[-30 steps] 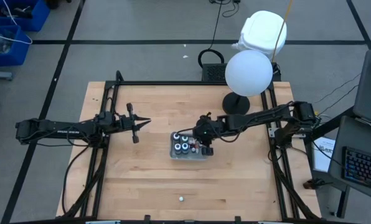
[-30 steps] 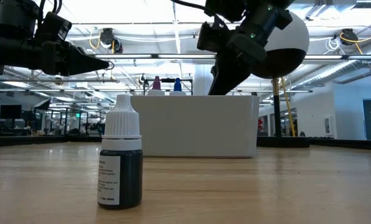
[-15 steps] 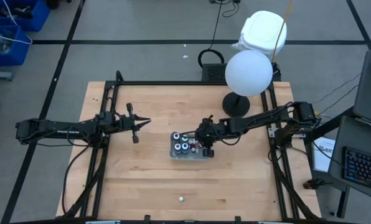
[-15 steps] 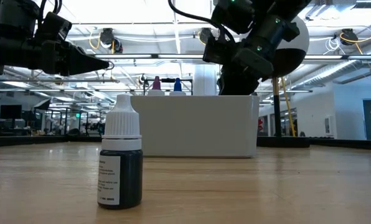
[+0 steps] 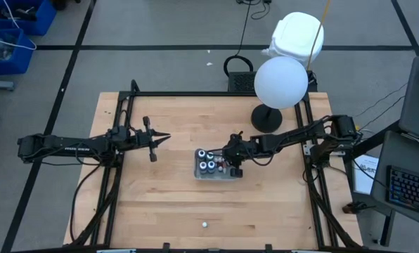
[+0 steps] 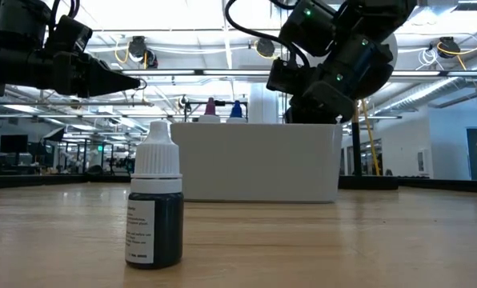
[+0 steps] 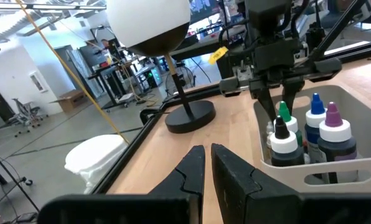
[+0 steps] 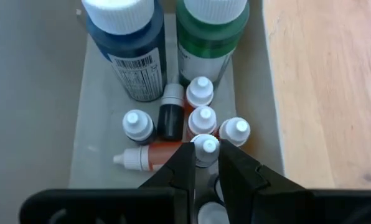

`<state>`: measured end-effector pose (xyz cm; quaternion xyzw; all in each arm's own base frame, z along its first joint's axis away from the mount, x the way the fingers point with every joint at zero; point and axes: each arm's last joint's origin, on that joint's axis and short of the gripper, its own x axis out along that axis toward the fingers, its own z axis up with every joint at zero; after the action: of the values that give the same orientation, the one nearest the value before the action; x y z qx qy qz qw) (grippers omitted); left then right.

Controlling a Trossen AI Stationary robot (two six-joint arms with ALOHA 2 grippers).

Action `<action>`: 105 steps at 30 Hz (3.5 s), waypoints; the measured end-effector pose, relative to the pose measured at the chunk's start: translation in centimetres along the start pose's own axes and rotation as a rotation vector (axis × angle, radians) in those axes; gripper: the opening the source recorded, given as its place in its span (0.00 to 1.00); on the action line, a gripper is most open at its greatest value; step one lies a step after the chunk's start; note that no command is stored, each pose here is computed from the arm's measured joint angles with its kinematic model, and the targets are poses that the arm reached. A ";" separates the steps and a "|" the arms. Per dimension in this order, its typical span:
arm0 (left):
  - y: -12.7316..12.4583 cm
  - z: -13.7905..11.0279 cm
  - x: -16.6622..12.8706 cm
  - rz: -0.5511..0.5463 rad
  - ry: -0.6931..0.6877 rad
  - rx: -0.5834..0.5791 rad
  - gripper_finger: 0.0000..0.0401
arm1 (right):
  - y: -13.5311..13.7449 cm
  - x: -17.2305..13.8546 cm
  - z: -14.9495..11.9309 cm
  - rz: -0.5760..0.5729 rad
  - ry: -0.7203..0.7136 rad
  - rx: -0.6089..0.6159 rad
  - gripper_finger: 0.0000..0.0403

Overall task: Pick & Place food coloring
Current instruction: Put the small red food coloring bottle into the gray bin, then put the small blue food coloring bottle into the gray bin

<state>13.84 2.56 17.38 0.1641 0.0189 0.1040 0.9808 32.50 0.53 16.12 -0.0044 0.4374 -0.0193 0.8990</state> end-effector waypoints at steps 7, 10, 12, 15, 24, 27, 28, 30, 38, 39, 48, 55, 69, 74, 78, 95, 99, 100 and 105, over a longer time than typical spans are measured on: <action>0.0 0.0 0.0 0.000 0.000 -0.024 0.09 | 0.0 0.1 -0.1 0.002 0.012 -0.021 0.11; 0.0 0.0 0.0 0.000 -0.001 -0.027 0.09 | 0.0 0.1 -0.2 0.002 0.013 -0.020 0.11; 0.0 0.0 0.0 0.000 -0.001 -0.034 0.09 | 0.0 0.1 -0.2 0.003 0.013 -0.020 0.11; 0.0 0.0 0.0 0.000 -0.001 -0.051 0.09 | 0.0 0.1 -0.2 0.003 0.013 -0.020 0.14; 0.0 0.0 0.0 -0.002 0.005 -0.052 0.09 | 0.0 0.1 -0.1 0.001 0.011 -0.020 0.22; 0.0 0.0 0.0 -0.002 0.005 -0.052 0.09 | 0.0 0.1 -0.1 0.001 0.011 -0.025 0.22; 0.0 0.0 0.0 -0.002 0.005 -0.052 0.09 | 0.0 0.0 0.0 0.001 0.016 -0.035 0.22; 0.0 0.0 0.0 -0.002 0.005 -0.052 0.09 | 0.0 -0.7 0.5 0.000 0.018 -0.057 0.21; 0.0 0.0 0.0 -0.001 0.000 -0.052 0.09 | 0.7 -8.9 4.4 0.015 -0.167 -0.209 0.19; 0.0 0.0 0.0 -0.001 0.001 -0.052 0.09 | 0.9 -10.2 4.5 0.036 -0.198 -0.242 0.18; 0.0 0.0 0.0 -0.001 0.001 -0.046 0.09 | 0.7 -18.9 1.1 0.213 -0.479 -0.233 0.01; 0.0 0.0 0.0 0.000 0.000 -0.046 0.09 | 0.3 -19.7 -4.4 0.236 -0.708 -0.152 0.00; 0.0 0.0 0.0 0.000 0.000 -0.051 0.09 | 0.0 -16.6 -12.1 0.259 -0.876 -0.113 0.00; 0.1 0.1 0.0 0.008 -0.007 -0.073 0.09 | -0.2 -15.9 -12.7 0.241 -0.864 -0.105 0.00; 0.2 0.3 0.0 0.026 -0.023 -0.082 0.09 | -0.3 -15.9 -12.7 0.227 -0.866 -0.107 0.00; -0.3 -1.1 -0.1 -0.007 0.125 -0.257 0.09 | -0.3 -14.6 -13.9 0.183 -0.968 -0.202 0.00; -0.4 -1.2 -0.1 -0.025 0.137 -0.298 0.09 | -0.4 -14.6 -13.9 0.187 -0.963 -0.188 0.00; -0.5 -1.1 0.0 -0.040 0.130 -0.324 0.09 | -0.3 -14.5 -14.0 0.188 -0.956 -0.186 0.00; -0.4 2.1 0.6 -0.109 0.039 -0.357 0.09 | -0.3 -14.3 -14.1 0.190 -0.929 -0.187 0.00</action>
<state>14.70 1.64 19.21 -0.0159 0.0282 0.0558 0.9979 12.53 0.87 18.68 -0.0533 -0.0121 0.1063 0.9928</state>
